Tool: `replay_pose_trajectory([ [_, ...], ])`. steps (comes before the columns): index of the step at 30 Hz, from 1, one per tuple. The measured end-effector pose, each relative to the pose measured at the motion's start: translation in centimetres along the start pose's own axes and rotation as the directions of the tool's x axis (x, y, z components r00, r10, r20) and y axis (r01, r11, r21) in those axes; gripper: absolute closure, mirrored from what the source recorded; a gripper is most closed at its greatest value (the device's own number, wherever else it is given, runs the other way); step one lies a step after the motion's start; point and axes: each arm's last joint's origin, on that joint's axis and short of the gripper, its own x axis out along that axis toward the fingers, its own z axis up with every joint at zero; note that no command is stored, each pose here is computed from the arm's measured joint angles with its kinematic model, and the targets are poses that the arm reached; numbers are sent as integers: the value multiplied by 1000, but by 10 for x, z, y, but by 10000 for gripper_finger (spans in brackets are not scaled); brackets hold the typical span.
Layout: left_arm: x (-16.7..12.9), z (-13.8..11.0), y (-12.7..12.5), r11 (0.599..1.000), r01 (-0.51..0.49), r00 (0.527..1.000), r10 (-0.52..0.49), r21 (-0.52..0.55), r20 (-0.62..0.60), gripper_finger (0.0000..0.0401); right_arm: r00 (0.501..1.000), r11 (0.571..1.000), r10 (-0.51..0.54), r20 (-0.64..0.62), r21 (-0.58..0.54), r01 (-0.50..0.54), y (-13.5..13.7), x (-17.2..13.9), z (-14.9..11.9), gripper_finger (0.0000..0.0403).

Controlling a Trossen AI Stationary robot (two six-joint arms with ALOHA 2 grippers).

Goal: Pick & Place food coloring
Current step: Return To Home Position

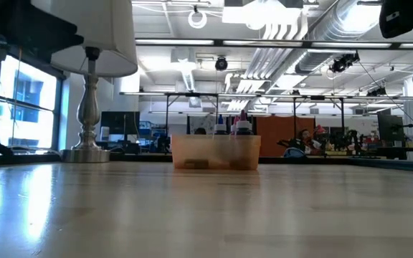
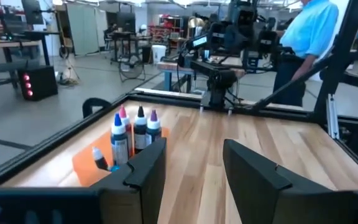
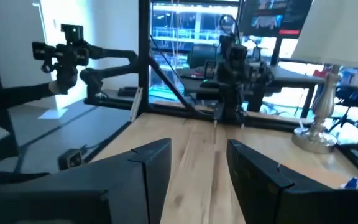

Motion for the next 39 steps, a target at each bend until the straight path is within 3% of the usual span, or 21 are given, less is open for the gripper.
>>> replay_pose_trajectory([
  [9, 5, -40, -3, 1000, -9, 1000, 8, 22, 30, 245, 999, 993, 38, 15, -117, -36, 7, 8, -33, 254],
  [14, 6, -43, -2, 998, -19, 1000, 18, 53, 20, 245, 999, 992, 37, -4, -122, -37, 9, 11, -46, 254],
  [20, 9, -49, -3, 981, 123, 992, -120, 147, -33, 245, 999, 989, 21, -29, -147, -25, 15, 19, -76, 254],
  [25, 10, -49, -1, 986, 109, 994, -106, 125, -30, 245, 997, 984, -61, 52, -167, 69, 14, 22, -79, 254],
  [31, 10, -49, -2, 985, 112, 993, -109, 128, -35, 245, 999, 998, -43, 29, -40, 44, 16, 24, -81, 254],
  [39, 10, -49, -2, 985, 113, 993, -110, 128, -36, 245, 999, 998, -42, 23, -43, 43, 16, 24, -82, 254],
])
